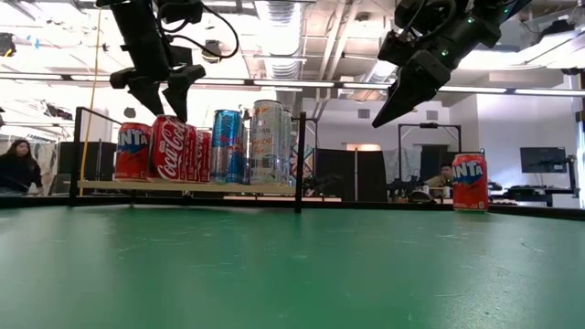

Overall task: Place canned beverage on shelf
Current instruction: Put the red soda can on the shelf aligned with the other red soda cans

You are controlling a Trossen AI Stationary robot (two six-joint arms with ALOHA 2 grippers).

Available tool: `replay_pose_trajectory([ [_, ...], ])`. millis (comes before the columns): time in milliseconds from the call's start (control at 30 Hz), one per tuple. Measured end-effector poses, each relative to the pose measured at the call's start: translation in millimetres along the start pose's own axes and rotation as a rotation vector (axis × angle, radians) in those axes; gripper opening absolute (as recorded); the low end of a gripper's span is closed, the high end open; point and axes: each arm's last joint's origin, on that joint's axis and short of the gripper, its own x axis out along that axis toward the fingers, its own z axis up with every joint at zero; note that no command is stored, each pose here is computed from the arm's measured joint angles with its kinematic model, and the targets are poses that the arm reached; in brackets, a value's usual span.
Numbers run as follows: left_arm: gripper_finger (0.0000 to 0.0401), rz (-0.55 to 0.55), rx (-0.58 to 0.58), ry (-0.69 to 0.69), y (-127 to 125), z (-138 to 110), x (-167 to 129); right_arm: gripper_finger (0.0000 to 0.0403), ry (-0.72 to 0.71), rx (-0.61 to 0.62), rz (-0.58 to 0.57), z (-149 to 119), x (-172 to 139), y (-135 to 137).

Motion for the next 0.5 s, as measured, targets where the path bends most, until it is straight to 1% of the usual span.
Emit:
replay_pose_trajectory([
  [133, 0.0239, -0.002, 0.072, 0.002, 0.2, 0.2, 0.3, 0.0372, 0.001, 0.003, 0.000, -0.1, 0.0, 0.0],
  [300, 0.0232, -0.017, 0.153, 0.009, 0.1, 0.3, 0.7, 0.0372, 0.001, 0.013, 0.000, -0.1, 0.0, 0.0],
  [500, 0.0235, -0.056, 0.226, 0.011, -1.0, 1.2, 1.0, 0.0372, 0.001, 0.028, 0.000, -0.1, 0.0, 0.0],
])
